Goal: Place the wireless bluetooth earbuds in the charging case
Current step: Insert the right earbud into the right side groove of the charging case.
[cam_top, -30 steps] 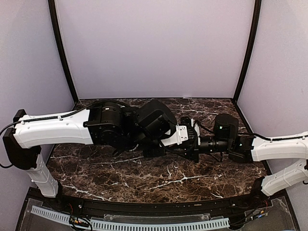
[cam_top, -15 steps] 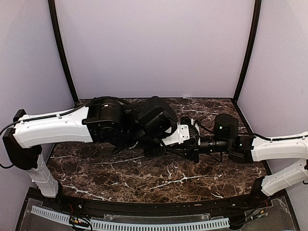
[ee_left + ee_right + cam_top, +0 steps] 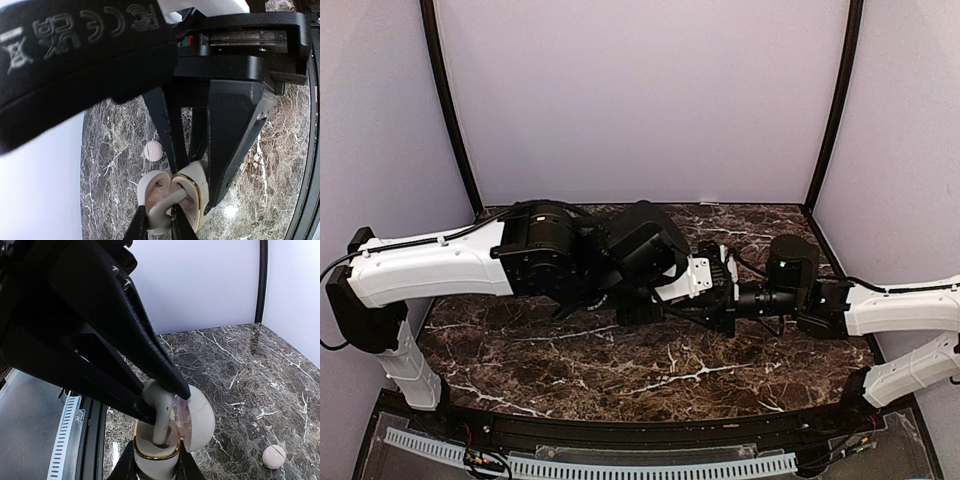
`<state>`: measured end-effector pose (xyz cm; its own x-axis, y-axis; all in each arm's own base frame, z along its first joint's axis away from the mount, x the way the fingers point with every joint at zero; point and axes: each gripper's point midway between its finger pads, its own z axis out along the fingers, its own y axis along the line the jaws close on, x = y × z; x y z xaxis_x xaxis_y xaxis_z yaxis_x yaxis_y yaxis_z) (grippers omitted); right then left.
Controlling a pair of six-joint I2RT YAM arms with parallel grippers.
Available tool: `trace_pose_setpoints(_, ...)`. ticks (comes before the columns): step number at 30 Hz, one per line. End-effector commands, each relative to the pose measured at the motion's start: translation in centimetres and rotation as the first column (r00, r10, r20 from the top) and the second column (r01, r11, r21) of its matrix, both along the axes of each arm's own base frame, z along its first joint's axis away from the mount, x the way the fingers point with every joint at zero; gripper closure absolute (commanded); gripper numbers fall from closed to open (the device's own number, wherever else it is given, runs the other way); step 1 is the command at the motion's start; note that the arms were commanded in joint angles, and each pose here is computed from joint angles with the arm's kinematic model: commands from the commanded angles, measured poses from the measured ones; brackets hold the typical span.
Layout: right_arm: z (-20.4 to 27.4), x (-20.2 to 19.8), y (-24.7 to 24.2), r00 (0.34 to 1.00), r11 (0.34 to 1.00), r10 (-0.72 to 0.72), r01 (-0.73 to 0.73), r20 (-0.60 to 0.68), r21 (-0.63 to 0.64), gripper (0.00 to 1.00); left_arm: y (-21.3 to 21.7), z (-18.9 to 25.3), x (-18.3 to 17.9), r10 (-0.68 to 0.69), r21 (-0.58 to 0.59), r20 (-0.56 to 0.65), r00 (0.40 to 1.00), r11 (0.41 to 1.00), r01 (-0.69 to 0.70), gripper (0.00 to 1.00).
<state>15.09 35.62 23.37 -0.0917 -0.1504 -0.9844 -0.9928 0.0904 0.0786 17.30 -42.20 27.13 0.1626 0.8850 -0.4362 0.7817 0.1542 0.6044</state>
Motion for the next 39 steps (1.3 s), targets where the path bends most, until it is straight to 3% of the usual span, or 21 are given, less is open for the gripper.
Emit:
trace_pose_setpoints(1, 2.8, -0.5, 0.3, 0.998, 0.996, 0.021, -0.026, 0.063, 0.082, 1.00, -0.1, 0.2, -0.5, -0.007, 0.003, -0.017, 1.000, 1.000, 0.007, 0.95)
trace_pose_setpoints(29, 4.0, -1.2, -0.5, 0.991, 0.990, 0.022, -0.040, 0.133, 0.137, 1.00, -0.5, -1.1, -1.9, -0.052, 0.038, -0.078, 0.996, 0.998, 0.055, 0.94)
trace_pose_setpoints(39, 3.8, 0.2, 0.3, 0.989, 0.992, -0.040, 0.022, 0.145, 0.125, 1.00, -0.8, -0.5, -2.1, -0.053, 0.020, -0.082, 0.995, 0.998, 0.055, 0.94)
